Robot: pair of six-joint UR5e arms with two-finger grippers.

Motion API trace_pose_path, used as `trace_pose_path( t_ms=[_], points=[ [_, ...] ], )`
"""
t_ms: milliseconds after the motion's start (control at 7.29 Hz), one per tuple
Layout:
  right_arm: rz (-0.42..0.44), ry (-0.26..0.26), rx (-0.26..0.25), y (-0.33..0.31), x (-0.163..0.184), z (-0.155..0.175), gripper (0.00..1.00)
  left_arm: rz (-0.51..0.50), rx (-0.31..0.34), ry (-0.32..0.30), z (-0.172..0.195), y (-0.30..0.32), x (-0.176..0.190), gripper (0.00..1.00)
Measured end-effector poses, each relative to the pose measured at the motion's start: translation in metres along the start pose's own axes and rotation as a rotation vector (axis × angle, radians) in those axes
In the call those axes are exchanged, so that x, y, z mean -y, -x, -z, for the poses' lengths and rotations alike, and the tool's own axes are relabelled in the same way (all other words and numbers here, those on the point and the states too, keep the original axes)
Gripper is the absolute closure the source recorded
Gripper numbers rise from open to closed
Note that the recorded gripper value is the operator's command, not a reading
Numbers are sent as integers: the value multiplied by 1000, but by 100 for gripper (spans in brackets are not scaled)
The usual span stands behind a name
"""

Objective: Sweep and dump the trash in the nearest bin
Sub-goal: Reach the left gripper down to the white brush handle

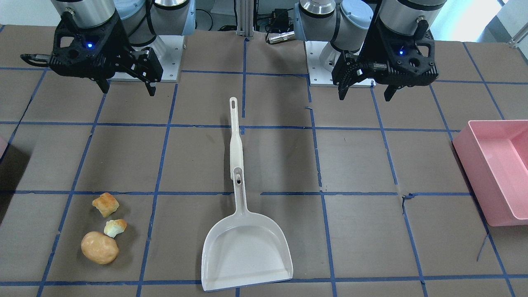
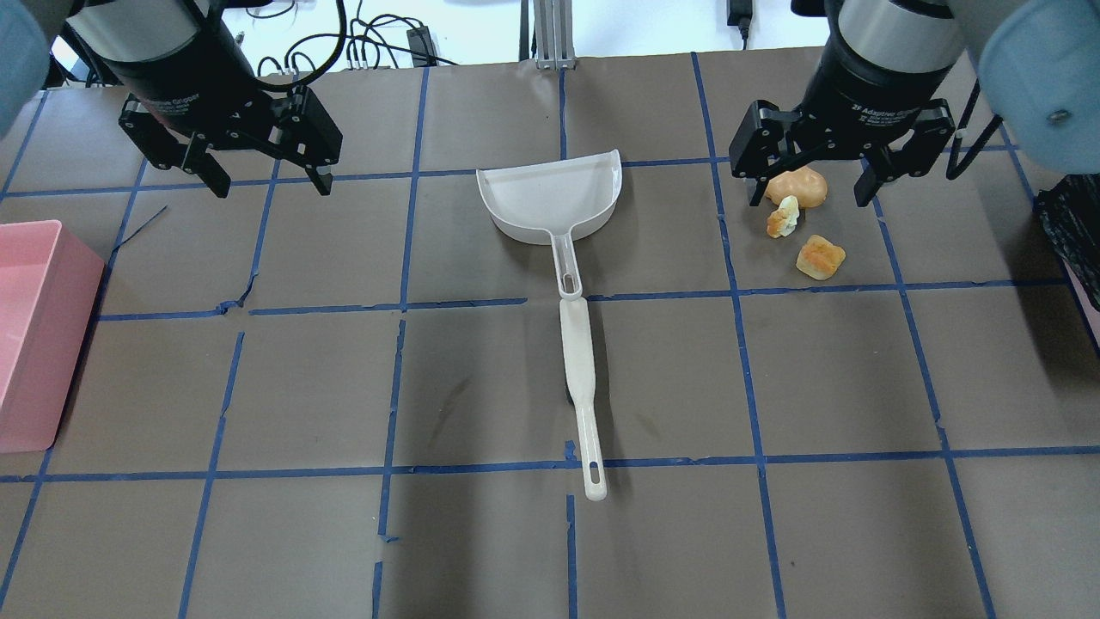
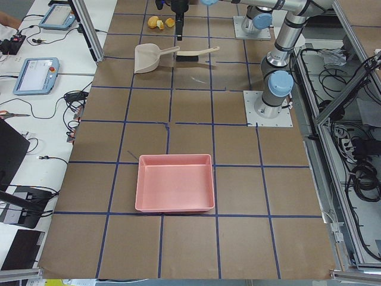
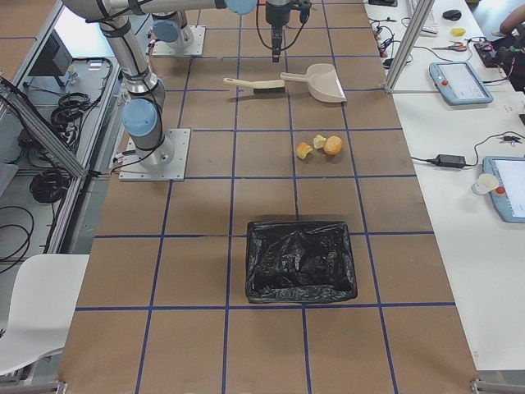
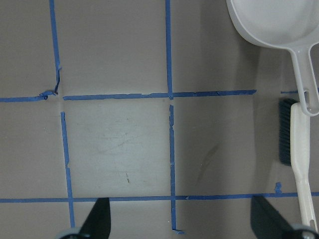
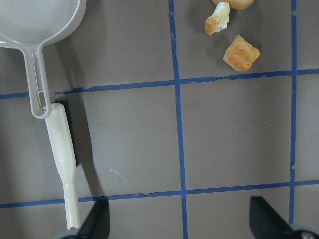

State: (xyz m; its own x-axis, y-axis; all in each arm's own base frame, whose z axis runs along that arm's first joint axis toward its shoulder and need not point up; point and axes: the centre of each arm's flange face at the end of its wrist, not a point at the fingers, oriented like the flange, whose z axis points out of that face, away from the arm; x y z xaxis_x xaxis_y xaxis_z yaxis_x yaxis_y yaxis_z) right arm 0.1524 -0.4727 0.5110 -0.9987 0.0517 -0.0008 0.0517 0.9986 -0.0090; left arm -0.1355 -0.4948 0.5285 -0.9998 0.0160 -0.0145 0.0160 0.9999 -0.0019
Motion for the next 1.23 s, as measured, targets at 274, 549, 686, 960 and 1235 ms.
trace_pose_path(
  t_ms=[274, 549, 686, 960, 1235],
  points=[
    [10, -3, 0, 5, -4, 1, 0, -1, 0, 2, -2, -1, -1, 0],
    [13, -1, 0, 6, -6, 0, 0, -19, 0, 11, -7, -12, -5, 0],
    [13, 0, 0, 7, -6, 0, 0, -57, 1, 21, -14, -33, -13, 0],
    [14, -2, 0, 7, -6, 0, 0, -98, 5, 49, -44, -66, -38, 0],
    [13, -3, 1, 7, -6, 0, 0, -99, 8, 54, -85, -89, -70, 0]
  ],
)
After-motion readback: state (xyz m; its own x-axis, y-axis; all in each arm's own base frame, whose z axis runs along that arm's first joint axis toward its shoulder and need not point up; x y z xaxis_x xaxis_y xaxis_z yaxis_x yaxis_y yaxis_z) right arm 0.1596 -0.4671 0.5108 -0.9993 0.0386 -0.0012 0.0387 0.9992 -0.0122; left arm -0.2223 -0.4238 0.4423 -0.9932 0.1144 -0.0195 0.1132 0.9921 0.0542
